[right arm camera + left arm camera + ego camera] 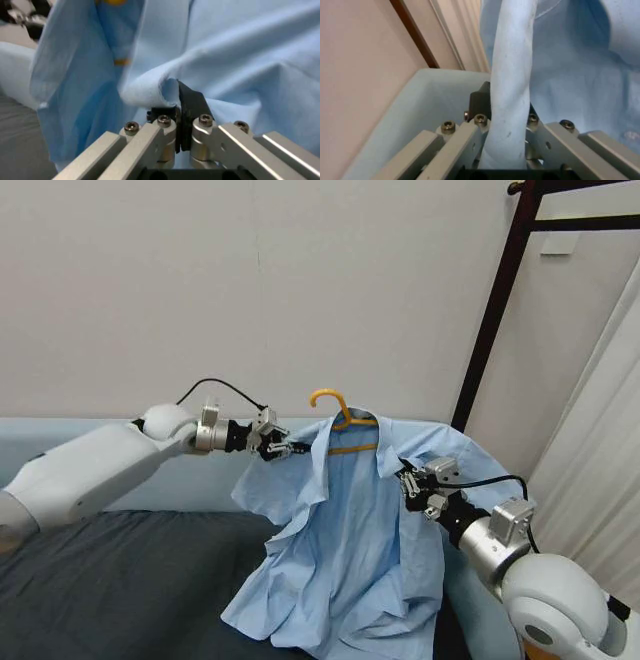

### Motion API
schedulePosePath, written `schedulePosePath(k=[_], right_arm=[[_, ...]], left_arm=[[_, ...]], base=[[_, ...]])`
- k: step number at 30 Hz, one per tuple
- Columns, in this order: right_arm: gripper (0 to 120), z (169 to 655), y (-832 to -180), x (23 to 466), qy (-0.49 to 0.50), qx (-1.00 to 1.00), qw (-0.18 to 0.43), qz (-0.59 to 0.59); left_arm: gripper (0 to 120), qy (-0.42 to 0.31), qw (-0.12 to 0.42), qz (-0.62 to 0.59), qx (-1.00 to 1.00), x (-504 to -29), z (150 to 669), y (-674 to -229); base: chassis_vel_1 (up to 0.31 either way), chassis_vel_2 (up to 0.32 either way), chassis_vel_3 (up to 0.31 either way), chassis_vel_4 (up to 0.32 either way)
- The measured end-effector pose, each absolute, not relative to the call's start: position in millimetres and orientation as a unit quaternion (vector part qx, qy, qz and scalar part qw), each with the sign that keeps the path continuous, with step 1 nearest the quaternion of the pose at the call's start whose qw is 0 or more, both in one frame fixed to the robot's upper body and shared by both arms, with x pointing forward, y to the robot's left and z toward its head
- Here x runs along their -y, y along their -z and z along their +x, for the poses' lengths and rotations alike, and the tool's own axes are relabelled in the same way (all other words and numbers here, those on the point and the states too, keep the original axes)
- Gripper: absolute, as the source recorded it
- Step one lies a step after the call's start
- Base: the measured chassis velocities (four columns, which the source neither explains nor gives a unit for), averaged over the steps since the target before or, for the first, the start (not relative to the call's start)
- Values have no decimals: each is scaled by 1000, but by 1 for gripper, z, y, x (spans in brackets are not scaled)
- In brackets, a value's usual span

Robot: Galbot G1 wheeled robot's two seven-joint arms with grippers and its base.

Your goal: Pick up the clothes from the sofa and hang them on the clothes hanger.

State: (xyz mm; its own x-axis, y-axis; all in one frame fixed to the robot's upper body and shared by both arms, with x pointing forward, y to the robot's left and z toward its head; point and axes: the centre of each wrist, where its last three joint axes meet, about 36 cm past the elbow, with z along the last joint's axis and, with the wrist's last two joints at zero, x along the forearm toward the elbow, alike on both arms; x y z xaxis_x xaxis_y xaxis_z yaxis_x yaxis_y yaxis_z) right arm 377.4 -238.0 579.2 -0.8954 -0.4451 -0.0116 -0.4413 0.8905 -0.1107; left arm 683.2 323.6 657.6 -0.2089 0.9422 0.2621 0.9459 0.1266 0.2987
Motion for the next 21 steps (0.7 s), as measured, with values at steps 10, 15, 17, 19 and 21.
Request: schedulePosePath(k=[10, 15, 17, 19, 21], right_arm=[[0, 374, -585, 237, 41, -970, 45, -234], [0, 369, -599, 233, 36, -968, 57, -243], [0, 367, -601, 232, 36, -967, 60, -244], [0, 364, -606, 230, 31, -966, 64, -248], [0, 360, -613, 229, 25, -965, 66, -253]], left_arm=[[2, 178, -1, -635, 752, -317, 680, -727], [2, 213, 13, -636, 741, -314, 679, -746], [2, 218, 15, -638, 738, -313, 678, -747], [2, 225, 20, -641, 734, -309, 676, -747], [2, 228, 20, -642, 731, -304, 675, -746]], base=[[0, 0, 0, 0], [0, 0, 0, 0], [0, 0, 0, 0], [0, 0, 0, 0], [0, 0, 0, 0]])
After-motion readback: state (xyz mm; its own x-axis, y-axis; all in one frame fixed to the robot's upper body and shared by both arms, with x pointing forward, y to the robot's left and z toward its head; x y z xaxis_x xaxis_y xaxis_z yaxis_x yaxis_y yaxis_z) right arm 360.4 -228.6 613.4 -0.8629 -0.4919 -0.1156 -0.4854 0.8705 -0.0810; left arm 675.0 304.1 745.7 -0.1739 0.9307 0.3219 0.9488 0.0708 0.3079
